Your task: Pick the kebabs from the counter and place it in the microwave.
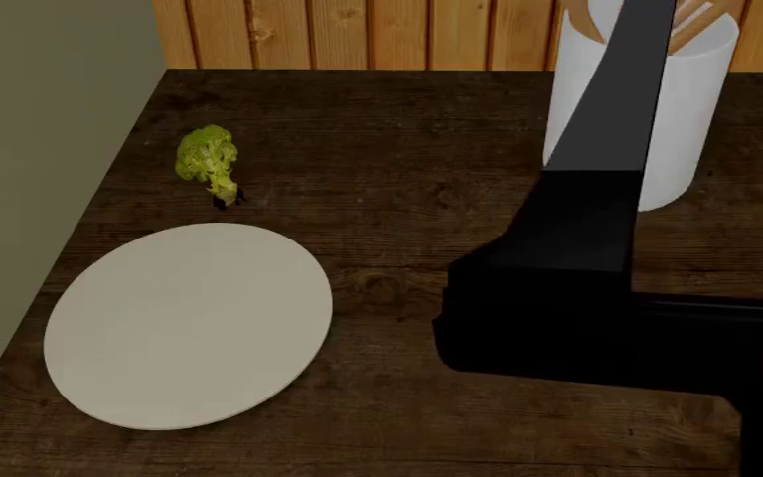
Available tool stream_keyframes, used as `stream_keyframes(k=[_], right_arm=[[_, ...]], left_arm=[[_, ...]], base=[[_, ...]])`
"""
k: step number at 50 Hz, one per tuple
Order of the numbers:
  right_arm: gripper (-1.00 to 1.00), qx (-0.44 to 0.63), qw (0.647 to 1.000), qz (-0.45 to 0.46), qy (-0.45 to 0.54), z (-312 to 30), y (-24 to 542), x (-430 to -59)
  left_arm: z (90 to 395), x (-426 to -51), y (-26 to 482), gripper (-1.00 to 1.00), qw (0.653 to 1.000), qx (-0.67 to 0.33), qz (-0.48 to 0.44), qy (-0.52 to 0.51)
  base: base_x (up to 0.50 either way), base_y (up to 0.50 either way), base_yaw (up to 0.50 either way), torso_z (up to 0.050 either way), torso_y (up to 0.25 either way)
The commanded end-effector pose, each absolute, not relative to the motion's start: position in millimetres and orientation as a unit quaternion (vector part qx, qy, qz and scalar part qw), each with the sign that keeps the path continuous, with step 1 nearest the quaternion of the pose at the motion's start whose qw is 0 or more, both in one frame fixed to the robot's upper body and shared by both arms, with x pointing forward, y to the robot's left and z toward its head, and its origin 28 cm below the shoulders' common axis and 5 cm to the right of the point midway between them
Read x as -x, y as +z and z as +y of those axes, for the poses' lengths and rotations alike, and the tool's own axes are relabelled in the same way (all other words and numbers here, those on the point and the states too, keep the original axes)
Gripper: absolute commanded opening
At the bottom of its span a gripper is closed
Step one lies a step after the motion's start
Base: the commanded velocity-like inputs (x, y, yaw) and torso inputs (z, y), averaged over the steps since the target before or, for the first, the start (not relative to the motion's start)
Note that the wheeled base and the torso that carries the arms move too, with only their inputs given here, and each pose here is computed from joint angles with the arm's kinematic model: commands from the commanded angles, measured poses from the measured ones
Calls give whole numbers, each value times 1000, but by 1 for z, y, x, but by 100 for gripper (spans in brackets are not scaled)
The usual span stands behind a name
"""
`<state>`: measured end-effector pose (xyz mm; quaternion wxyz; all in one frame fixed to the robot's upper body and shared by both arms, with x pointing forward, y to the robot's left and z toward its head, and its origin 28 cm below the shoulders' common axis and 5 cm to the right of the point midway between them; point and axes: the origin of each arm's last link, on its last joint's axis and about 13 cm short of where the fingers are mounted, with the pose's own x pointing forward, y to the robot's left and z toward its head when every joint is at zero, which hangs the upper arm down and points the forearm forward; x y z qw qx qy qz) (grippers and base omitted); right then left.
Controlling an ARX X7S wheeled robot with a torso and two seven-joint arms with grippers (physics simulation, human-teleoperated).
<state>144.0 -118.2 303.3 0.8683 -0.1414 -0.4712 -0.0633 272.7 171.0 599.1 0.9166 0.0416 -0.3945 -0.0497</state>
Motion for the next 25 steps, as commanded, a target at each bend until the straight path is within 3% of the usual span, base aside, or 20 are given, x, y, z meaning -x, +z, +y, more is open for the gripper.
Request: stream_keyframes(k=[1, 25], right_arm=[[100, 138, 867, -475, -58, -116, 306, -144], [100, 133, 867, -477, -56, -115, 305, -144]], left_arm=[[170, -249, 618, -100, 906, -55, -418, -46], [181, -232, 625, -100, 896, -46, -442, -12]], base=[[0, 0, 0, 0, 0], [0, 0, 0, 0, 0]])
